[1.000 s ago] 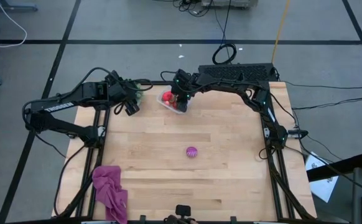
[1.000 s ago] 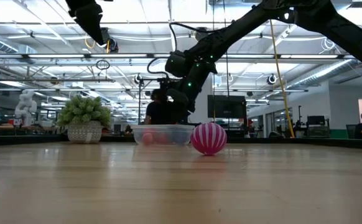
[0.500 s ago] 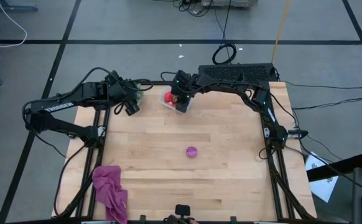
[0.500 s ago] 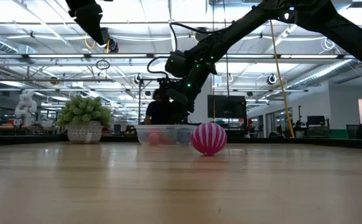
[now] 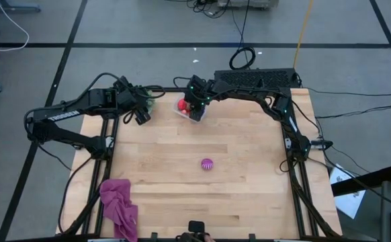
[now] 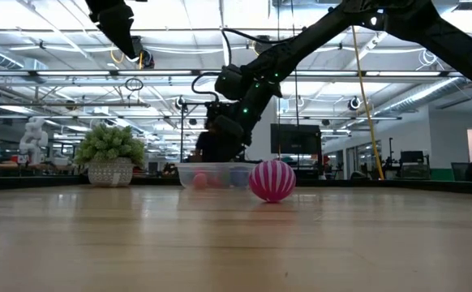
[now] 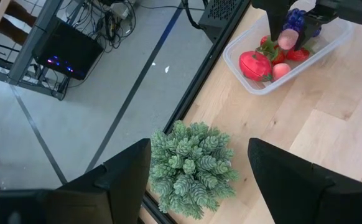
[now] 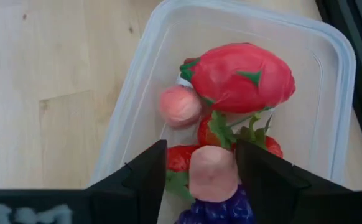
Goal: Pick and placing Produce into tupperware
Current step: Put the pink peach into the transparent bin, then put the purple onion into the transparent bin
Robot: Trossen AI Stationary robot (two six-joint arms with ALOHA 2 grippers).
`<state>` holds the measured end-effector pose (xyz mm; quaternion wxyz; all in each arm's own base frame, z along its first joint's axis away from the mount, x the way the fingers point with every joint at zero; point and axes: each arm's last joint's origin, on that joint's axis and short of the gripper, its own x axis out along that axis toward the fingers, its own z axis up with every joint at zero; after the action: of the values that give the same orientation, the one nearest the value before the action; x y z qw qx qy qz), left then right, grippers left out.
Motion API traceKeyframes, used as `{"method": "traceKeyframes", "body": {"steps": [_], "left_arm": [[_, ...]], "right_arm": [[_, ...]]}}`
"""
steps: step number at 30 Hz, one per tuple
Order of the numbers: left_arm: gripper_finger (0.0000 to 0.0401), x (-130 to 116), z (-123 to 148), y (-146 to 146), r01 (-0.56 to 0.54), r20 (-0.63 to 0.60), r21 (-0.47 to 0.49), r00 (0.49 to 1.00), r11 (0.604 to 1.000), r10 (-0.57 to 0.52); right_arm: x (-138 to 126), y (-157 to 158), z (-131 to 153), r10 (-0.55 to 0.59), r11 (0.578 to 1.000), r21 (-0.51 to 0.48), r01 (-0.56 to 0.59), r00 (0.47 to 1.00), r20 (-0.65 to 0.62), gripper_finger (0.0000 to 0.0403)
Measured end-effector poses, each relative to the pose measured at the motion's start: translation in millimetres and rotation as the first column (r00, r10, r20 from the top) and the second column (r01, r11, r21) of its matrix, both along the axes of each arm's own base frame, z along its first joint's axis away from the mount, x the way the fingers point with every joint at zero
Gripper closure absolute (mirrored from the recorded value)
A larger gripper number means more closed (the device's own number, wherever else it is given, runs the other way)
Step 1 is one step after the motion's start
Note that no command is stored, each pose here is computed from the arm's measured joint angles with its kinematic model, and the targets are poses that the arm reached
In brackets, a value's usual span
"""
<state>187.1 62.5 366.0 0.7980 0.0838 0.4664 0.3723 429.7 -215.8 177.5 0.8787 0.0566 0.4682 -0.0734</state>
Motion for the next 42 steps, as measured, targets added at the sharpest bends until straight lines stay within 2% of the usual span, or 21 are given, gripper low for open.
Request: {"method": "traceKeyframes", "body": {"steps": [7, 11, 16, 19, 21, 26, 30, 34, 39, 42], "left_arm": [[0.0128, 0.0, 0.0, 0.0, 0.0, 0.0, 0.0, 1.0, 1.0, 0.0], [0.0128, 0.0, 0.0, 0.0, 0.0, 0.0, 0.0, 1.0, 1.0, 0.0], [0.0128, 0.2, -0.3, -0.5, 0.007, 0.007, -0.017, 1.0, 1.0, -0.007], [0.0128, 0.9, -1.0, -1.6, 0.032, 0.02, -0.06, 0.999, 0.998, -0.031], [0.0128, 1.6, -1.5, -2.6, 0.049, 0.031, -0.089, 0.998, 0.995, -0.046], [0.0128, 4.0, -2.6, -8.3, 0.085, 0.09, -0.192, 0.994, 0.978, -0.068], [0.0128, 11.1, -3.3, -18.9, 0.141, 0.175, -0.303, 0.98, 0.942, -0.09], [0.0128, 32.7, -6.1, -40.0, 0.268, 0.285, -0.405, 0.945, 0.874, -0.158], [0.0128, 76.9, -22.5, -82.0, 0.434, 0.349, -0.414, 0.887, 0.8, -0.301], [0.0128, 104.7, -43.6, -106.7, 0.518, 0.324, -0.393, 0.851, 0.76, -0.413]], "right_arm": [[1.5, -0.9, 2.5, 0.0, 1.0, -0.013, 0.0, 1.0, 0.012, 0.0214], [2.8, -2.4, 20.8, 0.0, 0.998, -0.061, 0.002, 0.999, 0.039, 0.0214], [-6.7, 4.7, 68.3, -0.008, 0.981, -0.194, 0.017, 0.999, 0.047, 0.0214], [-24.2, 23.2, 103.9, -0.016, 0.975, -0.221, 0.019, 1.0, 0.017, 0.0214], [-39.8, 42.2, 132.2, -0.001, 0.977, -0.214, 0.003, 1.0, 0.009, 0.0214], [-87.6, 94.0, 182.6, -0.001, 0.993, -0.121, -0.008, 0.997, -0.072, 0.0214], [-127.8, 123.0, 212.9, -0.067, 0.997, -0.044, 0.063, 0.993, -0.101, 0.0214], [-162.9, 137.4, 234.2, -0.149, 0.989, -0.004, 0.149, 0.983, -0.109, 0.0214], [-197.4, 143.6, 247.9, -0.243, 0.969, -0.068, 0.238, 0.967, -0.079, 0.0219], [-212.5, 145.8, 247.8, -0.259, 0.963, -0.089, 0.253, 0.964, -0.067, 0.0219]]}}
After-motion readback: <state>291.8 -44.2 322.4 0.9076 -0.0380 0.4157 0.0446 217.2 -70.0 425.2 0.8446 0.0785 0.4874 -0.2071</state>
